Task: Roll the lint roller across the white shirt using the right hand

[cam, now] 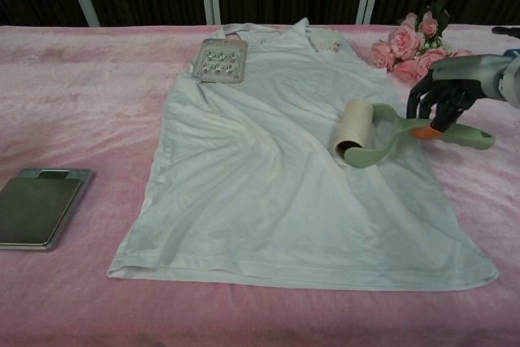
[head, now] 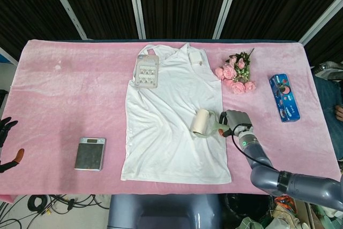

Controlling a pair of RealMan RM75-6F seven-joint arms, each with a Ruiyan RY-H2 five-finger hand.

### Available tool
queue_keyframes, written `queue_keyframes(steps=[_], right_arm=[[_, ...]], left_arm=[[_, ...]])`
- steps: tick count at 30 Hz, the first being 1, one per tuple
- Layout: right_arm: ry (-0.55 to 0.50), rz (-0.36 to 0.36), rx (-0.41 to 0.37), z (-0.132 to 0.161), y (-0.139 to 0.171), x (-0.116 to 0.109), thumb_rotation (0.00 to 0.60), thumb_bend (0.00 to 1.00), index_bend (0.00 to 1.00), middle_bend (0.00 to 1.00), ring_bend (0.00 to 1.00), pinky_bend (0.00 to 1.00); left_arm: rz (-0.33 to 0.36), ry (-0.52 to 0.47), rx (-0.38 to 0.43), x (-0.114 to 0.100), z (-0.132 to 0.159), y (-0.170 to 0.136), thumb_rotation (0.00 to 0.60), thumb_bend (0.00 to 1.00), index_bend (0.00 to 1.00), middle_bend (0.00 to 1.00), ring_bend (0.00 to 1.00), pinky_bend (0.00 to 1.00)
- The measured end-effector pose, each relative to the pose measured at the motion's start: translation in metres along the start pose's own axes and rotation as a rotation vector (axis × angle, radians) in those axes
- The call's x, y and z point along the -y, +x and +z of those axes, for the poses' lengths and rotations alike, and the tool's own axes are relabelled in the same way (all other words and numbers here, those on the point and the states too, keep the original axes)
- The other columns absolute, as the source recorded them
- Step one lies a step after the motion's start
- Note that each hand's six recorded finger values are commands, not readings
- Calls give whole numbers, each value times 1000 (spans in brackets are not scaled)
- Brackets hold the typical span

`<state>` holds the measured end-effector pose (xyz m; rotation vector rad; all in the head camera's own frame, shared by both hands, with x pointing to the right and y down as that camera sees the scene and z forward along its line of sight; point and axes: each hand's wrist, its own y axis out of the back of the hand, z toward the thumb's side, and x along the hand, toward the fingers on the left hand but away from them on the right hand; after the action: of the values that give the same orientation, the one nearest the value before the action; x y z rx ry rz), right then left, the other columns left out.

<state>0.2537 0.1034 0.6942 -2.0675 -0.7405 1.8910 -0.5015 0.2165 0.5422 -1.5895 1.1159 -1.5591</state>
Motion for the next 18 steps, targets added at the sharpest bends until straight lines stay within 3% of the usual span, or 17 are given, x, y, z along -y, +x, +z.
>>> queue_keyframes(steps=[9,18], right_arm=[[-6,6,31,-28,16,-2,600,713,674,557,563,398],[-55,-16,26,-36,22,-12,600,715,674,557,563,398]], left_arm=[[0,0,-2,0,0,0,600,361,133,70,21,157],[1,0,-2,1,0,-1,600,361,133,70,21,157]])
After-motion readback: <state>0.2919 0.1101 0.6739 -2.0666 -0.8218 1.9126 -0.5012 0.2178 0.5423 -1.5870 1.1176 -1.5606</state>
